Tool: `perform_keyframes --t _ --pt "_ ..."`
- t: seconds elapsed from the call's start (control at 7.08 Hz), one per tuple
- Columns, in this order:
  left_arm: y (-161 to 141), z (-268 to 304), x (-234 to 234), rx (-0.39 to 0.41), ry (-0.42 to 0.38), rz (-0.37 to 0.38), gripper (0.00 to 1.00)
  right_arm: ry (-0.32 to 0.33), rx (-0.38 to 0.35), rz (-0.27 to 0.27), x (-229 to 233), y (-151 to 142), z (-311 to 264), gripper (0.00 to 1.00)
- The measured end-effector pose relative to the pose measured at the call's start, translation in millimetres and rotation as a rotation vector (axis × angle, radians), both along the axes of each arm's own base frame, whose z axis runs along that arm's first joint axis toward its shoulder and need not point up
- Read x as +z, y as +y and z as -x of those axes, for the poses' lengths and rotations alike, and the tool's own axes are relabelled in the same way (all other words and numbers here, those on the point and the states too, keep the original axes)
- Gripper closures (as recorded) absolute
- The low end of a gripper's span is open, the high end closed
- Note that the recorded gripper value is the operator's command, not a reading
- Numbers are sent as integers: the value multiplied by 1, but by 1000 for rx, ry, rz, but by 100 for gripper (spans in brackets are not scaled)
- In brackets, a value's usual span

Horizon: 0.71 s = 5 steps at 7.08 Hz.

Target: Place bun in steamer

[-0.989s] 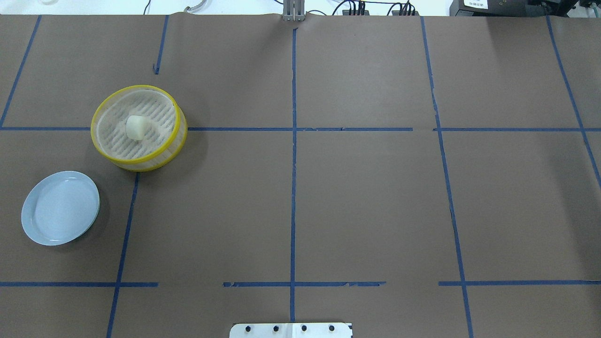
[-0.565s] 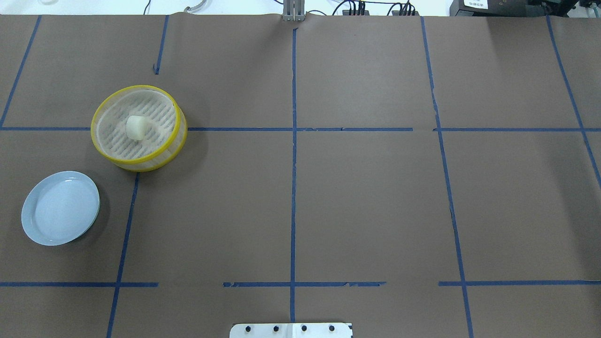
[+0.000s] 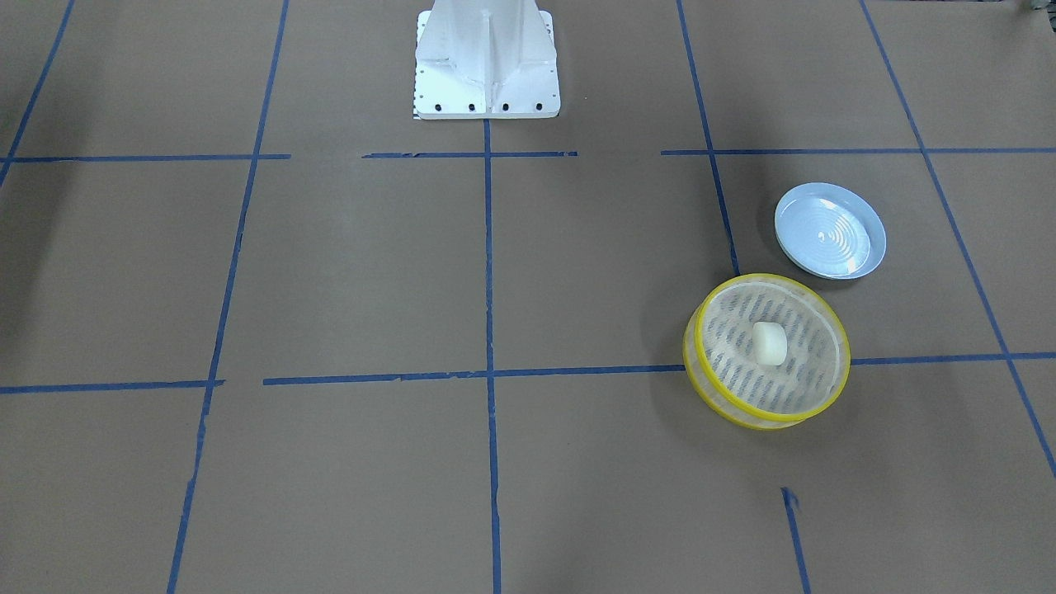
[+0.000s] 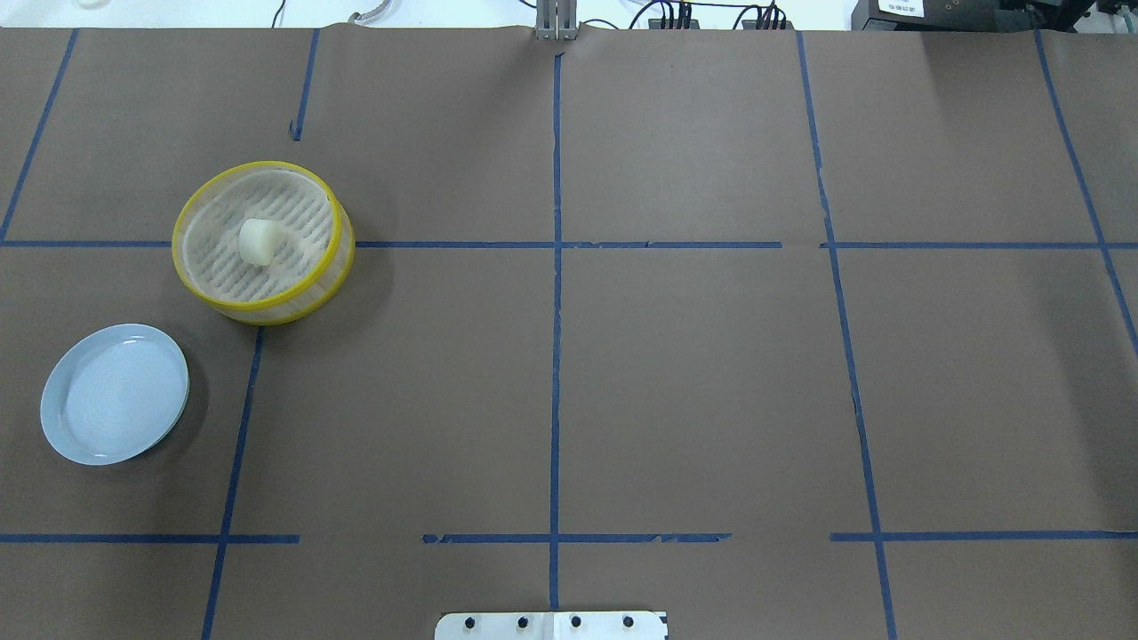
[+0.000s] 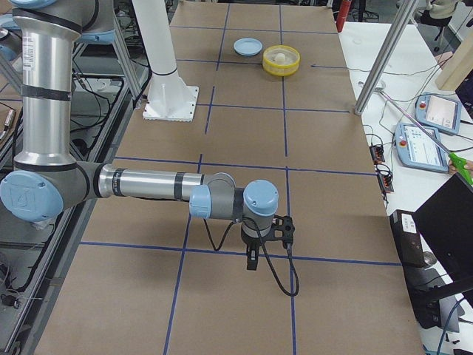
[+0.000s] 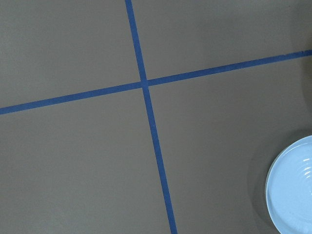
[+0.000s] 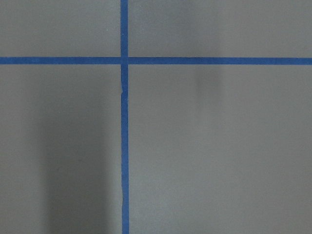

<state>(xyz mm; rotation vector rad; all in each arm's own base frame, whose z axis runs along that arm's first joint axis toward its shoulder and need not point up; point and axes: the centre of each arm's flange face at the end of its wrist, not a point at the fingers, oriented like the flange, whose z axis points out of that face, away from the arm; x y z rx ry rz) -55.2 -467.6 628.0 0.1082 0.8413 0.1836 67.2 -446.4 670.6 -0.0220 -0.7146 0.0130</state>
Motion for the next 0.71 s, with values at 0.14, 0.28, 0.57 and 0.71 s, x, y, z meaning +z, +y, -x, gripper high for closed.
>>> perform_keyframes --t 0.14,0.28,0.57,0.71 --pt "0 1 0 -3 0 1 0 0 0 0 0 0 0 0" --pt "0 3 0 -6 -1 11 0 0 0 -1 0 0 0 0" --pt "0 5 -1 -10 -1 72 0 0 0 0 0 0 0 0" --pt "0 5 0 -12 2 91 0 0 0 0 0 0 0 0"
